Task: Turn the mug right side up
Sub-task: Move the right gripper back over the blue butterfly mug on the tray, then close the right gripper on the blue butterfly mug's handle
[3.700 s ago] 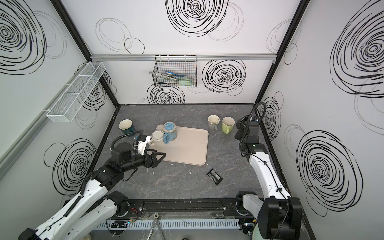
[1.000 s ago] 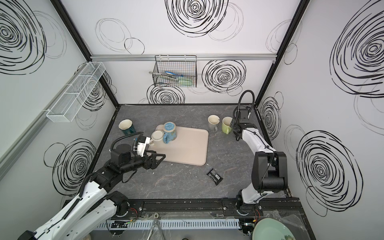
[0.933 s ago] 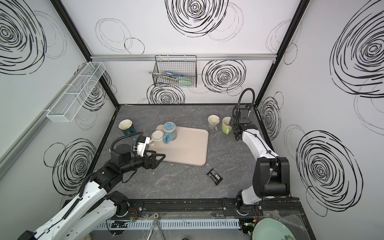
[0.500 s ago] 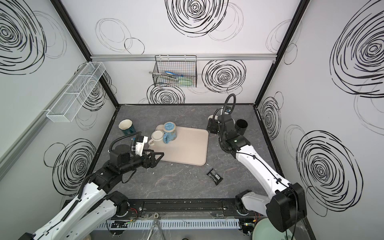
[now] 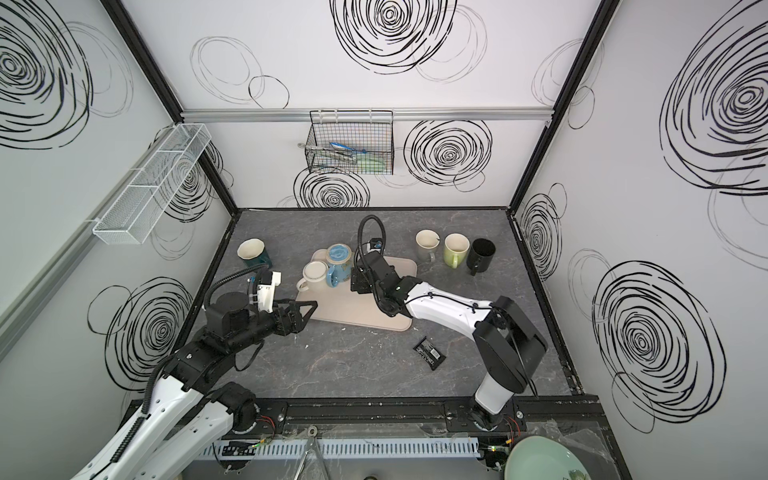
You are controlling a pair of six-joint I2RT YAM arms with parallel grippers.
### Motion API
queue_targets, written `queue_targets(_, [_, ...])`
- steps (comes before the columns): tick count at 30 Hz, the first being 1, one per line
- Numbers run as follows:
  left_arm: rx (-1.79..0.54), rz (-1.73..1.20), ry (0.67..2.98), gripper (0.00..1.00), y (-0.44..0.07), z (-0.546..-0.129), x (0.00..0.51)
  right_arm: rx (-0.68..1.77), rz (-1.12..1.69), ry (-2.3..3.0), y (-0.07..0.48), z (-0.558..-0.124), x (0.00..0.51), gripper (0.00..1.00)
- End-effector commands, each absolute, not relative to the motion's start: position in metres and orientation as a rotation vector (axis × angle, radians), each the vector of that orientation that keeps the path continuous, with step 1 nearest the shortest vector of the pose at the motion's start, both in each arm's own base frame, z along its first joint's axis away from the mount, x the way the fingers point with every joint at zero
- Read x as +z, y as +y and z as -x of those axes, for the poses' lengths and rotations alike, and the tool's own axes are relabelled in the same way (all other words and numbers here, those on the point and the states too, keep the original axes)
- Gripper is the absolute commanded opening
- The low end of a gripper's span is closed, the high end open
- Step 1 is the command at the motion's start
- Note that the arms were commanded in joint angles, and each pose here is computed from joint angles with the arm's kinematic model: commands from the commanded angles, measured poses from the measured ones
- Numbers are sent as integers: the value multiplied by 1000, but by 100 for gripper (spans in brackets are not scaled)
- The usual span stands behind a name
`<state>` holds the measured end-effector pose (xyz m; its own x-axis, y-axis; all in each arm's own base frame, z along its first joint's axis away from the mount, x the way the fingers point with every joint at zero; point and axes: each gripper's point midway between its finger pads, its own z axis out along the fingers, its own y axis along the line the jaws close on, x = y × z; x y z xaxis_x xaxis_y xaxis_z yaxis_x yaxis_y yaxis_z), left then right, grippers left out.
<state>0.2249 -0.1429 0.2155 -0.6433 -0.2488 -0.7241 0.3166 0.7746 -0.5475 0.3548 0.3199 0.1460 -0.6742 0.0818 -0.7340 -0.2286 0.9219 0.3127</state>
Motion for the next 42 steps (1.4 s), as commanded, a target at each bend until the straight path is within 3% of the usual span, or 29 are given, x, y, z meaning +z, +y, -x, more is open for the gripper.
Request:
queue_targets(1, [-795,-67,2038,96,-136,-230,243,599,96,2191,353,-368,170,85])
queue_targets(14, [-777,47,2028,96,-124,-234,260,568,118,2262,398,-391,138,84])
queue_targets(27, [-792,6,2026,96,-128,-229,261,362,110,2354,388,-400,96,80])
queue_targets(42, [-794,6,2024,96,-128,-229,257,271,134,2423,362,-394,96,71])
